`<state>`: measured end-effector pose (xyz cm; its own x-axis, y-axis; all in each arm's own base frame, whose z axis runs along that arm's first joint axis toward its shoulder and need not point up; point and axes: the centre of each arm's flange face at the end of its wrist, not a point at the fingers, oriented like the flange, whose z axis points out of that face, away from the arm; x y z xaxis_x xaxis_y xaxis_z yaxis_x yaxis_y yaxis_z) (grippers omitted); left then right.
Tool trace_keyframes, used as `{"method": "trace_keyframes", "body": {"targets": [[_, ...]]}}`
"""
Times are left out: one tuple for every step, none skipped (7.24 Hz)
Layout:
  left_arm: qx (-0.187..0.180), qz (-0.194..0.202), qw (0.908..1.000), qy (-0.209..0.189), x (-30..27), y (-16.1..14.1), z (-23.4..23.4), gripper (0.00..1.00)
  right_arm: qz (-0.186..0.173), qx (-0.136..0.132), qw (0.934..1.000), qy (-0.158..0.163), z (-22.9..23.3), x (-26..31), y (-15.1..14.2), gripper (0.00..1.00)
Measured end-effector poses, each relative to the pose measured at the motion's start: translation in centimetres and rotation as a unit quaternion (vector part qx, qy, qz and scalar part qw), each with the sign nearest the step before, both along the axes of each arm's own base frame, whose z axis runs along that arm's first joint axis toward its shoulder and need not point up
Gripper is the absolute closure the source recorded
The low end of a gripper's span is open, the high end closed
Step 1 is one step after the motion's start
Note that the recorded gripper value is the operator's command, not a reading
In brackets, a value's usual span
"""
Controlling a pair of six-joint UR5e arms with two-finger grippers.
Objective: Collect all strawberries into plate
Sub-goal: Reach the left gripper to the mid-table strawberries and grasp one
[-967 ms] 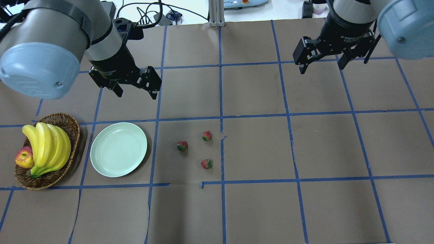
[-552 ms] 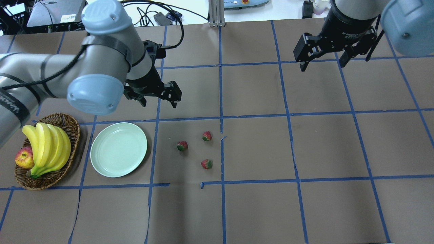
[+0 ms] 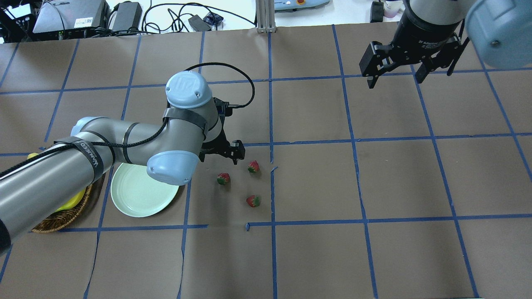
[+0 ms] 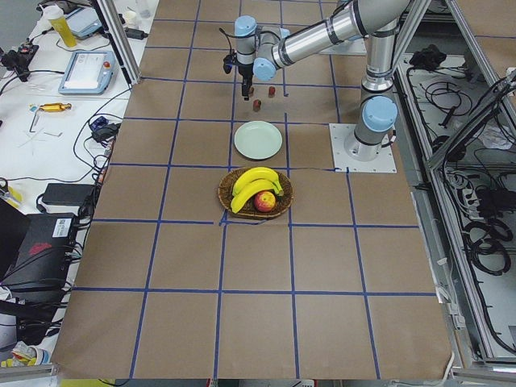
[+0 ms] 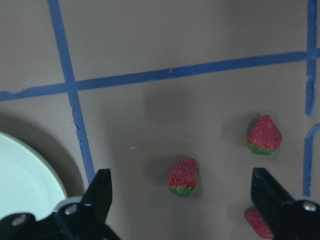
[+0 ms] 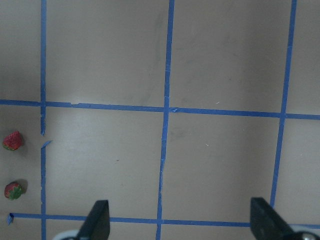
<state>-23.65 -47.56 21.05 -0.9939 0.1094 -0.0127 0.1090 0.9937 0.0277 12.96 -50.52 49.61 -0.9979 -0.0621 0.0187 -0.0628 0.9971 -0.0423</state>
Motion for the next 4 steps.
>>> {"method": "trace_keyframes", "body": {"targets": [[0.005, 0.008, 1.0, -0.002, 0.0, 1.3, -1.7, 0.21, 0.0, 0.0, 1.0, 0.0, 0.0, 0.0, 0.0, 0.0], [0.01, 0.011, 0.9999, -0.002, 0.1, 2.0, -2.6, 0.52, 0.0, 0.0, 1.0, -0.001, 0.0, 0.0, 0.0, 0.0], [0.012, 0.011, 0.9999, -0.002, 0.1, 2.3, -2.9, 0.83, -0.001, 0.0, 1.0, -0.001, 0.0, 0.0, 0.0, 0.0], [0.016, 0.009, 0.9998, -0.003, 0.1, 2.4, -3.3, 0.97, -0.001, 0.0, 1.0, -0.001, 0.0, 0.0, 0.0, 0.0]]}}
